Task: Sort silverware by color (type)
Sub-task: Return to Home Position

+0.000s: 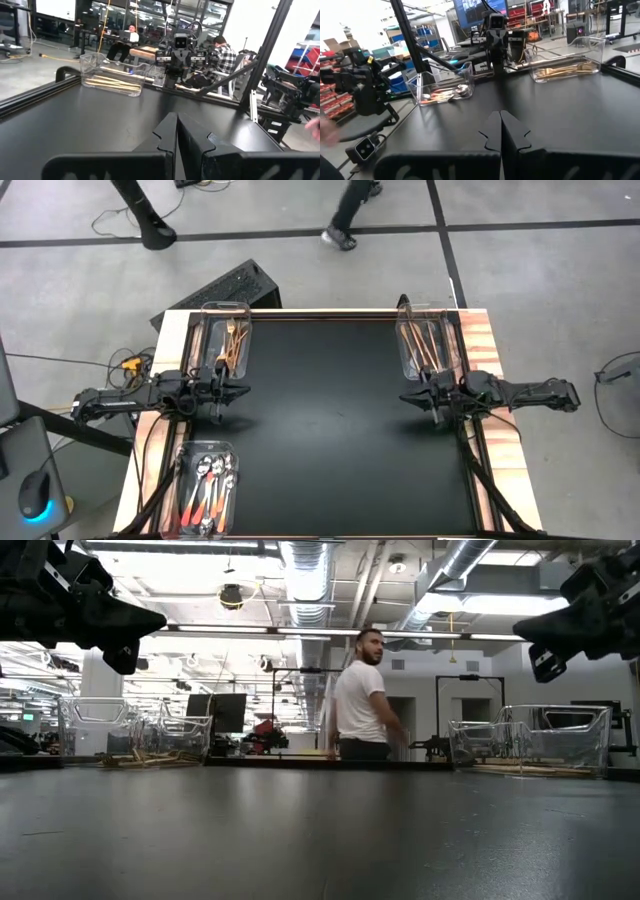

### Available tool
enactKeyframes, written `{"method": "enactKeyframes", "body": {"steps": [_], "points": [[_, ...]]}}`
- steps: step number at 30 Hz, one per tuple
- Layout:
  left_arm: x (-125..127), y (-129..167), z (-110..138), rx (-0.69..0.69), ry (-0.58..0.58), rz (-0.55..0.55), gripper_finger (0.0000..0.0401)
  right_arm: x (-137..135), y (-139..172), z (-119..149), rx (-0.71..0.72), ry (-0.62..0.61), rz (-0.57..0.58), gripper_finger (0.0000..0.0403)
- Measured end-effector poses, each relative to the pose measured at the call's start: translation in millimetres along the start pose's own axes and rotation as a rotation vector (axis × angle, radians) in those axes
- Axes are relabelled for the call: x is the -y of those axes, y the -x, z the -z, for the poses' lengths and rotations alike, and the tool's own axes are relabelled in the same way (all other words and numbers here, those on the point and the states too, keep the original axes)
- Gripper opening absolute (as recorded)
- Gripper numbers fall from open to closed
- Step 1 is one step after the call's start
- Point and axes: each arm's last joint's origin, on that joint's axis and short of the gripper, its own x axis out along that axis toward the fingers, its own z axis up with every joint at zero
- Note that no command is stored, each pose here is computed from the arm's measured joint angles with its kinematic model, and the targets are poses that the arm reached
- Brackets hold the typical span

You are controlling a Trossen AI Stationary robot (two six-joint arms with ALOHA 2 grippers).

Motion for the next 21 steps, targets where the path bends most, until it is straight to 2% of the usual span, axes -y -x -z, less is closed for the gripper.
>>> {"method": "enactKeyframes", "body": {"steps": [21], "points": [[-0.1,0.0,0.4,-0.002,0.001,0.0,0.0002,0.7,-0.1,2.3,-0.024,0.0,0.01,0.0011]]}}
